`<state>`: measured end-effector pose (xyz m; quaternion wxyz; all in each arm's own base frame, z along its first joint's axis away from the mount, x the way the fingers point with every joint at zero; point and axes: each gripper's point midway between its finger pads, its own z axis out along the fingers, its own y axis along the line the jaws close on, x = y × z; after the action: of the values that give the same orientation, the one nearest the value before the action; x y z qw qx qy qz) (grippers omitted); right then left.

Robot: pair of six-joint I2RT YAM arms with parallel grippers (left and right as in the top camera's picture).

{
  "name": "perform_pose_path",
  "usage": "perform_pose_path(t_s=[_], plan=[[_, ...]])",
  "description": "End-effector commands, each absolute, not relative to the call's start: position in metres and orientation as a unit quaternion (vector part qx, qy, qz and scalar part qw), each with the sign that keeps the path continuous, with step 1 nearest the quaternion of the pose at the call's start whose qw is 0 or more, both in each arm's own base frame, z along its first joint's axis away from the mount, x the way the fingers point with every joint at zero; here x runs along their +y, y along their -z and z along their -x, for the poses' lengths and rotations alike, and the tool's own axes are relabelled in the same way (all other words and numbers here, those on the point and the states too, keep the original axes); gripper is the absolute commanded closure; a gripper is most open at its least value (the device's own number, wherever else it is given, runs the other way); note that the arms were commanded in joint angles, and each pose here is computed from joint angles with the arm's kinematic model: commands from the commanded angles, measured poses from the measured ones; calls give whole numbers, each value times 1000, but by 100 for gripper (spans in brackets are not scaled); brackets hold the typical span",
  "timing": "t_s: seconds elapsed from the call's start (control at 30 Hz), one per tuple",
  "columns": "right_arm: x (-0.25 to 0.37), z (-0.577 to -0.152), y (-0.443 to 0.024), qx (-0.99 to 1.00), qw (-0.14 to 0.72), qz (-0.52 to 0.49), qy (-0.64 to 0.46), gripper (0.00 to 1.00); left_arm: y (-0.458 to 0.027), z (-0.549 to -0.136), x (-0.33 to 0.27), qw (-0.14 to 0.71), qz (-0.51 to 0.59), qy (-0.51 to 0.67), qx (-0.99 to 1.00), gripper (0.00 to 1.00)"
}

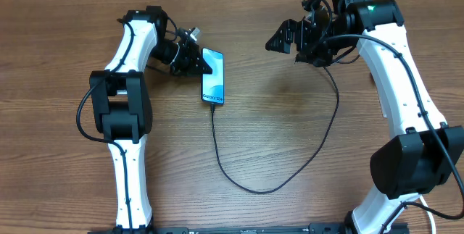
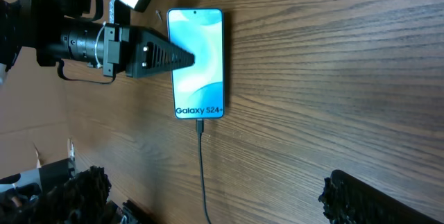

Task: Plug charger to phone and switch on socket
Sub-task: 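Withdraw both grippers away from the phone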

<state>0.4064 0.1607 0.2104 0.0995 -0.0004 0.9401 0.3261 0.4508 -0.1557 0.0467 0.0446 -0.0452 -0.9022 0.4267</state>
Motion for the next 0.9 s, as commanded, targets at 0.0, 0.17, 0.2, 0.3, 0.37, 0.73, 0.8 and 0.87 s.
perform_pose_path(t_s=[0.0, 0.17, 0.2, 0.3, 0.37, 0.73, 0.8, 0.87], plan=[[161, -400, -224, 938, 113, 8, -327, 0, -44, -453, -154, 39, 53, -398, -915, 91], [161, -399, -224, 939, 111, 8, -327, 0, -40, -452, -154, 40, 58, -384, -921, 88], [161, -399, -224, 939, 111, 8, -327, 0, -39, -452, -154, 41, 59, -381, -922, 82], [161, -399, -224, 939, 111, 7, -326, 0, -36, -452, -152, 41, 60, -369, -927, 76], [161, -398, -223, 939, 109, 7, -326, 0, -34, -452, -149, 42, 59, -359, -931, 73], [136, -399, -207, 962, 105, -41, -250, 0, -13, -452, -121, 52, 41, -261, -963, 50], [135, -399, -206, 963, 105, -41, -246, 0, -12, -452, -119, 52, 41, -254, -965, 48], [134, -400, -206, 963, 105, -42, -245, 0, -11, -452, -118, 51, 42, -252, -965, 46]])
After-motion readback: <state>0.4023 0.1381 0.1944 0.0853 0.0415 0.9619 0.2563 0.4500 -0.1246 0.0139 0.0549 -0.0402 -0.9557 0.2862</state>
